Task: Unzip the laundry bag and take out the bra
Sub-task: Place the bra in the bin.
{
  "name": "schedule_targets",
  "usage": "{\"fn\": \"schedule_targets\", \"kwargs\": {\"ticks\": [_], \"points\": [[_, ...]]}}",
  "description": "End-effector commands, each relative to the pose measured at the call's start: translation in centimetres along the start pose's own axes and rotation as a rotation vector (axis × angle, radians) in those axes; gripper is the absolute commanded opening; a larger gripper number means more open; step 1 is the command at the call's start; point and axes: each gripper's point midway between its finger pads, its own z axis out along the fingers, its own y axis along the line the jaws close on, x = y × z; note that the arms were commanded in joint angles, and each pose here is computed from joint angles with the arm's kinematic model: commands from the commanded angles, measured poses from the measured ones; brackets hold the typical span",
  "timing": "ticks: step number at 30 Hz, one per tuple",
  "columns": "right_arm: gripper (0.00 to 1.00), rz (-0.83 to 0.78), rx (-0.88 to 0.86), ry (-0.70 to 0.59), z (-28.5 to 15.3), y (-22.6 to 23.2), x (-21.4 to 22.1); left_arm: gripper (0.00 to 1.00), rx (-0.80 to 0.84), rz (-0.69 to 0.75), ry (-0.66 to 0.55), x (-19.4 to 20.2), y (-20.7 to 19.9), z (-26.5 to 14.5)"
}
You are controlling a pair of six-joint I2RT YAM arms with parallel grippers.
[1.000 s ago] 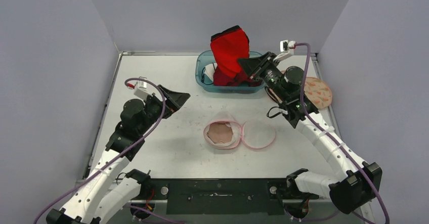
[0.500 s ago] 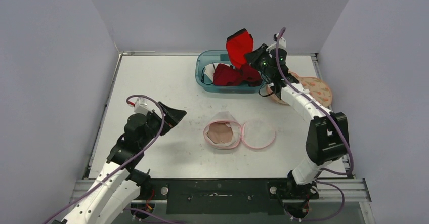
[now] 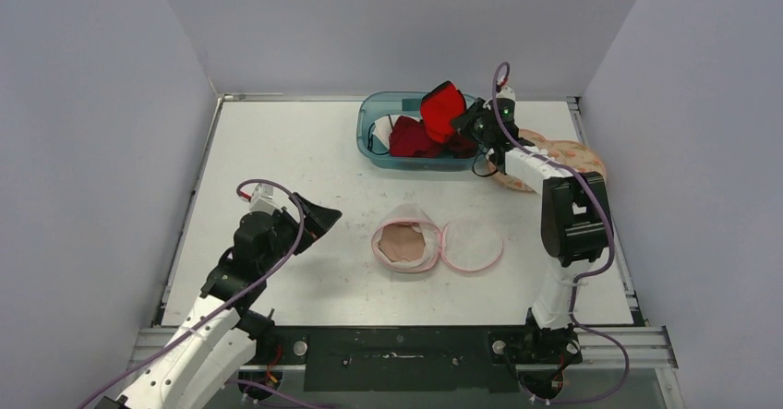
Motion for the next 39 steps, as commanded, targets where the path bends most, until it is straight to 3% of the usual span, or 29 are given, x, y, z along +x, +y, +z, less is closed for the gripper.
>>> {"fn": "schedule_targets", "kwargs": {"ticks": [1,18,29,39], "points": [[0.05,-0.006,-0.06,-0.071,1.1,0.5,-2.7,0.95,0.03,-0.006,-0.036,-0.9,-0.8,0.6],[0.06,0.009,0.087,0.016,3.4,-5.7,0.0,0.95,0.007,-0.018,0.016,0.6,0.7,2.1],[0.56,-0.021,0.103,-0.05,1.1,-3.9,-3.1,0.95,0.011,-0.017,0.022,0.6,0.4,2.1],[0.77,-0.145,0.158,-0.157,-2.7,0.6,-7.5,0.95,0.019,-0.016,0.022,0.4,-0.1,1.8]]}}
